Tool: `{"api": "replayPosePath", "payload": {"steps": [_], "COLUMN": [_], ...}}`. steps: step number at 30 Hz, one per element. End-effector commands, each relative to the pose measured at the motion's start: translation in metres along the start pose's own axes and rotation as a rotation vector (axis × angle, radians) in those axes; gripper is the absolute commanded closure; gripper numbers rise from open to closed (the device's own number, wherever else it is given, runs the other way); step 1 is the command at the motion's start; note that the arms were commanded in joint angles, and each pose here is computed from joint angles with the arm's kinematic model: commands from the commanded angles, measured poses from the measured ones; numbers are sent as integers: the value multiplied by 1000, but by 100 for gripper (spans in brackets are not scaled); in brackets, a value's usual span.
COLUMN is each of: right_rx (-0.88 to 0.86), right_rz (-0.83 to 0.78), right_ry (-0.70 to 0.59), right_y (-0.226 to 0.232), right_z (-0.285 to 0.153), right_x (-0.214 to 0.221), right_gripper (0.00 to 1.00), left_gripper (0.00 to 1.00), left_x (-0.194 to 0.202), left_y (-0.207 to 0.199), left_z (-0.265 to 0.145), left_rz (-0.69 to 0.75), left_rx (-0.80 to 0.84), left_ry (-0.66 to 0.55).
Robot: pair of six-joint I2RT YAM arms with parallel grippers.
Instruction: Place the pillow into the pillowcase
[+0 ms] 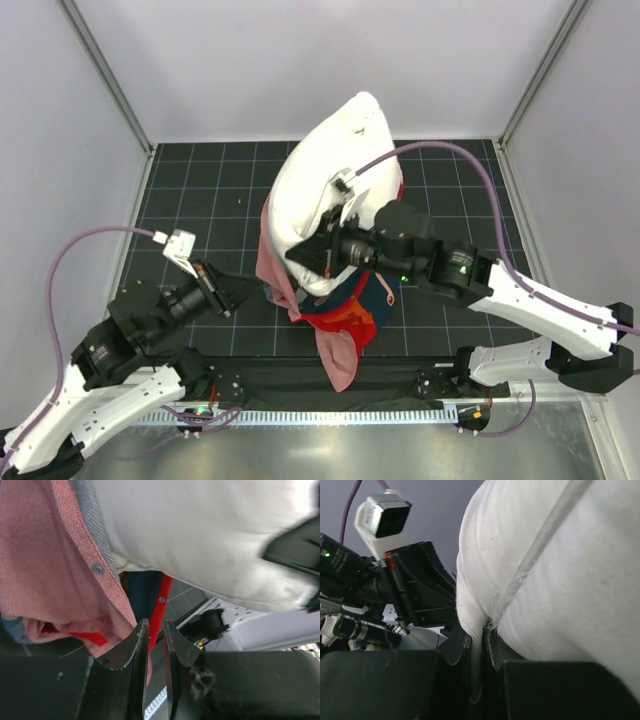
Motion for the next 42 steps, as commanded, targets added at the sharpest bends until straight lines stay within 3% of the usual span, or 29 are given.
{"api": "replayPosePath", "payload": {"steps": [1,4,5,7,9,17,24,28,34,37,38,40,42], "right_rx": [-14,-31,-14,-3,-8,-28,-36,-37,-43,-44,-41,-38,-39], "right_rz": [-17,-12,-13,0,3,3,3,2,-1,-9,-14,-23,-52], "right_ry": [120,138,142,140,141,151,146,150,158,163,170,176,173], "right_y": [10,26,29,31,34,43,45,46,47,48,49,50,56], "right_z": [11,10,9,7,6,6,1,-1,1,4,8,11,19], "right_x": [43,55,60,63,67,72,70,71,74,75,75,74,65], "right_gripper": [87,87,87,86,86,86,86,86,86,86,86,84,82], "left_gripper": [80,70,40,22,13,10,10,17,40,65,81,98,100], "left_x": [16,7,2,-18,-27,-50,-60,-67,-66,-59,-57,-58,-63], "left_y": [32,51,58,68,72,76,79,90,94,86,82,78,82], "left_z": [4,-1,-4,-11,-7,23,55,81,113,128,132,134,132], "left_rz": [-5,11,27,60,111,268,304,274,202,182,175,157,126], "left_rx": [-78,-194,-244,-343,-407,-602,-684,-681,-525,-437,-398,-374,-380], "left_ry": [-5,-52,-70,-148,-153,-112,-65,-12,89,128,133,122,101]}}
Point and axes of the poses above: each gripper's point midway between its finger pads, its own z axis out along the fingers, its own y axis along the line the jaws close on, x = y × z, the point moved 1 cm from there along -z, back along the fingers, and after that the axes turned 8 degrees about -z, right-handed, at the moved point
